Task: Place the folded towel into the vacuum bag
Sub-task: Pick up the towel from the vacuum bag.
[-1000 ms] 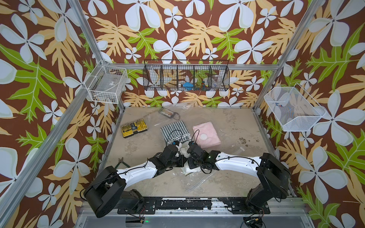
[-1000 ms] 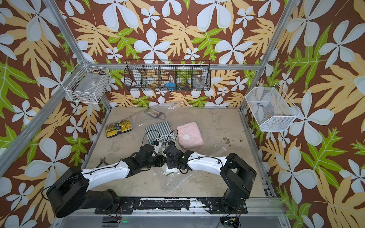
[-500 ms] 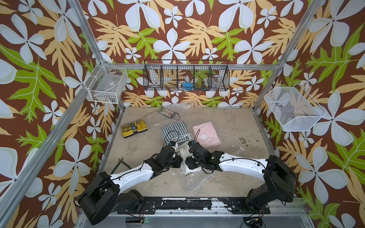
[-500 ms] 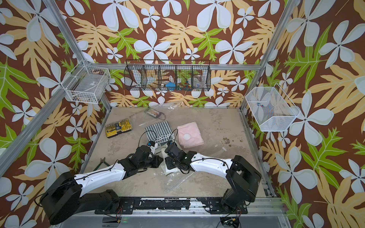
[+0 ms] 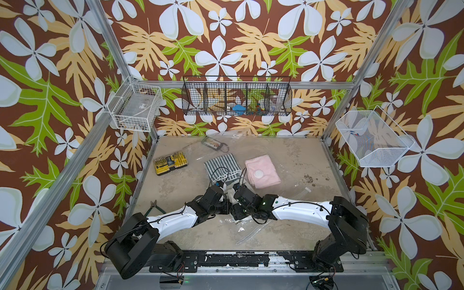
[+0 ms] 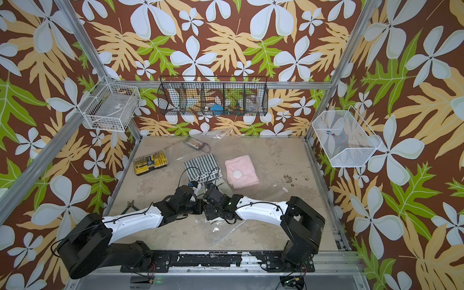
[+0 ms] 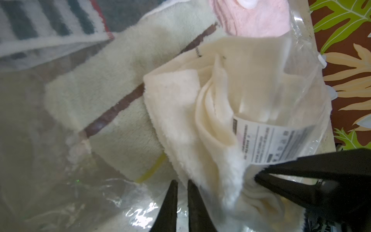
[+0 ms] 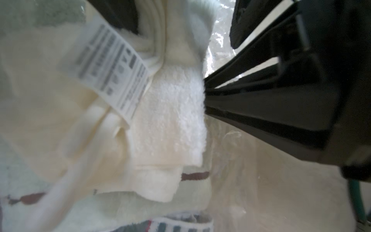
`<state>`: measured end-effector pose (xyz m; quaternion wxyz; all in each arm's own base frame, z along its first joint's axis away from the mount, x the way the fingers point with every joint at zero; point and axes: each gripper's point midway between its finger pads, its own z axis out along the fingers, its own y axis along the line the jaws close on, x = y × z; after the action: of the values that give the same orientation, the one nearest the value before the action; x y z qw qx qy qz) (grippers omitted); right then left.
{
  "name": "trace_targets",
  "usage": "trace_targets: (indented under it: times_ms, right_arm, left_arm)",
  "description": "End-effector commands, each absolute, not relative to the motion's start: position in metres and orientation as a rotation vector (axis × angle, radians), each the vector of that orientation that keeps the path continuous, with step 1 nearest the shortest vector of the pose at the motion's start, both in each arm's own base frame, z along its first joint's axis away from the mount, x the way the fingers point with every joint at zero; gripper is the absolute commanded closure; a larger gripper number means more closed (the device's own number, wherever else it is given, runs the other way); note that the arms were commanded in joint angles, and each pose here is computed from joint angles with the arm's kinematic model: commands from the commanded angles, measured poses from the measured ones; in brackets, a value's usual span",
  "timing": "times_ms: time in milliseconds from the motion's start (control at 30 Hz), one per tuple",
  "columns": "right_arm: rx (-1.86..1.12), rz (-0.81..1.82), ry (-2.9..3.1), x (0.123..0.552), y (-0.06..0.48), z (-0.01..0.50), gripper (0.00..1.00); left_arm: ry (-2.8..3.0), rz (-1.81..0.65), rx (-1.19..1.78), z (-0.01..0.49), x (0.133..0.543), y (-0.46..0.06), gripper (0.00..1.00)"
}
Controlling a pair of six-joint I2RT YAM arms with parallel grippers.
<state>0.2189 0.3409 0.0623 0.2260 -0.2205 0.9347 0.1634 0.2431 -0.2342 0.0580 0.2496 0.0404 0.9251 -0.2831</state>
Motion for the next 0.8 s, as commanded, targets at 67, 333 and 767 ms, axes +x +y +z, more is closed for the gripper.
trace_targets:
  times_ms: [67, 333, 767]
  right_arm:
    - [-0.607, 0.256, 2.619, 0.219, 0.32, 0.035, 0.29]
    - [-0.682, -0.167, 2.578, 0.232, 0.281, 0.017, 0.37]
    - [-0.621, 0.023, 2.452, 0.247, 0.294, 0.089, 0.79]
  left_arm:
    - [2.471, -0.771, 0.141, 0.07, 0.248, -0.234, 0.86]
    - [2.406, -0.728, 0.115, 0.104, 0.257, -0.217, 0.86]
    - [2.375, -0.76, 0.041, 0.13, 0.257, -0.211, 0.84]
